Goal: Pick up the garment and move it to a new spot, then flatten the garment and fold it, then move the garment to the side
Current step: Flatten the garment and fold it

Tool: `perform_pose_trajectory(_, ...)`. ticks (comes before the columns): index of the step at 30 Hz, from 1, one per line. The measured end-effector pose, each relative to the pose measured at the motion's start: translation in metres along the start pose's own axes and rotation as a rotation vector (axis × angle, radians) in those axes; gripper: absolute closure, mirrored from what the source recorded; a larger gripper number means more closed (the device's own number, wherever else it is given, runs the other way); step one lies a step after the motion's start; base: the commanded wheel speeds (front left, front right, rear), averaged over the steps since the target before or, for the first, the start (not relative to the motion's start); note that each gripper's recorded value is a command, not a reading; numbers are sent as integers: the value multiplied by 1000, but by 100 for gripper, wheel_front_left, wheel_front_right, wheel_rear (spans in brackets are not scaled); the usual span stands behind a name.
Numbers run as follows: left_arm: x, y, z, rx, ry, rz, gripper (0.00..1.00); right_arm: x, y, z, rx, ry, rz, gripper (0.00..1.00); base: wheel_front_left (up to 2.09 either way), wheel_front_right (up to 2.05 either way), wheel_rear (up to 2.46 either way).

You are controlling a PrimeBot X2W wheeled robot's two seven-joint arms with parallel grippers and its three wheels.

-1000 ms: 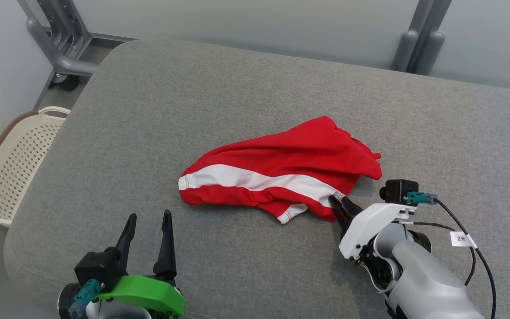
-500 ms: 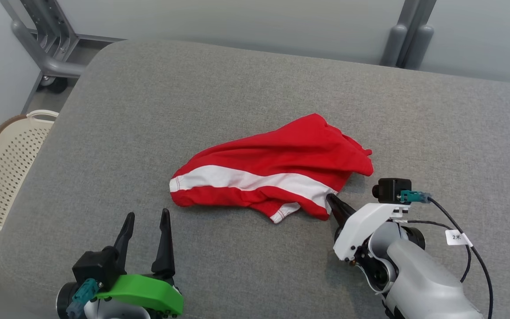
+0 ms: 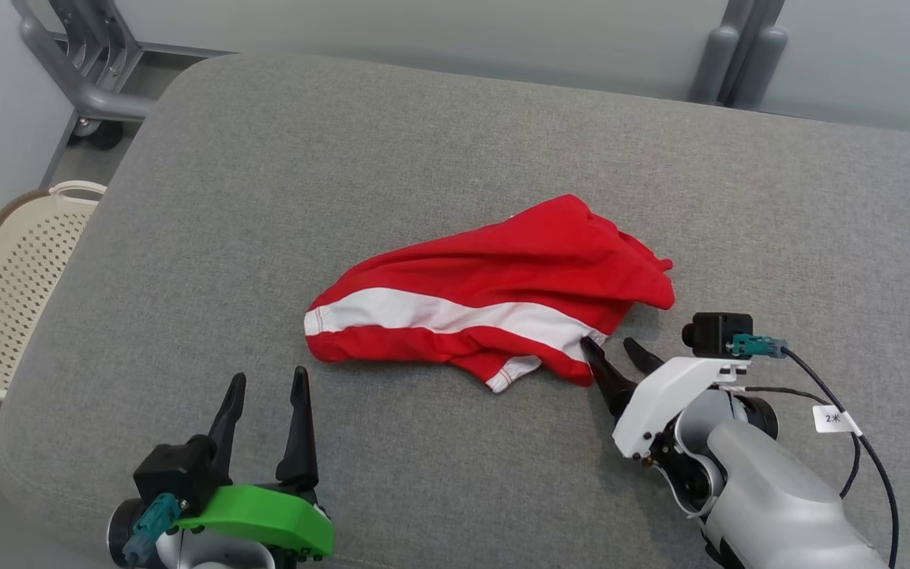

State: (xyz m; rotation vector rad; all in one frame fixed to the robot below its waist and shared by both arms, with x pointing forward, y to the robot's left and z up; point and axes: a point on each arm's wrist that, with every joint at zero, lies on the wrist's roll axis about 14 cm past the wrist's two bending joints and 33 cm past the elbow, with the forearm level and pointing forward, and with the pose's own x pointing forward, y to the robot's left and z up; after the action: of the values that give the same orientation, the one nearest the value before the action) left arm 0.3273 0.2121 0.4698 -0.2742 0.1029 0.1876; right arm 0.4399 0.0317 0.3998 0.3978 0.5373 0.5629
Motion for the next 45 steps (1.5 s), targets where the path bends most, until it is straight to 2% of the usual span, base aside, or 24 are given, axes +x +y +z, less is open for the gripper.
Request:
perform_pose_trajectory(7,3,1,-2,-4,6,8,0,8,9,-5,-11,34,37,0,0,0,0)
perform_pose_trajectory(8,3,2,-2,-5,6,9,0,9,13,-5,-9,35,48,12,0,0,0)
perform_pose_trajectory(9,2,2,-2,-4,6,12,0,9,18,-6,-9,36,59,41,0,0,0)
perform_pose_trajectory(10,2,3,-2,-4,6,13,0,9,21,-7,-11,40,69,54,0,0,0)
perform_pose_trajectory(12,2,3,-2,-3,5,14,0,9,27,-8,-13,46,84,63,0,0,0)
perform_pose_trajectory(14,2,3,-2,-4,3,11,0,8,29,-9,-20,52,90,76,0,0,0)
perform_pose_trajectory(15,2,3,-2,-4,3,10,0,8,29,-10,-25,54,92,84,0,0,0)
perform_pose_trajectory(16,2,3,-2,-3,3,9,0,7,28,-10,-29,53,90,99,0,0,0)
perform_pose_trajectory(22,2,2,-1,-3,-1,4,0,5,26,-6,-38,25,83,100,0,0,0)
perform_pose_trajectory(31,3,-6,2,-5,-11,-21,0,-6,16,20,-47,-87,71,100,0,0,0)
perform_pose_trajectory(40,1,-23,0,-23,-2,-80,0,-40,-5,46,-50,-219,36,100,0,0,0)
perform_pose_trajectory(45,0,-35,-7,-68,36,-122,0,-66,-17,62,-57,-285,5,100,0,0,0)
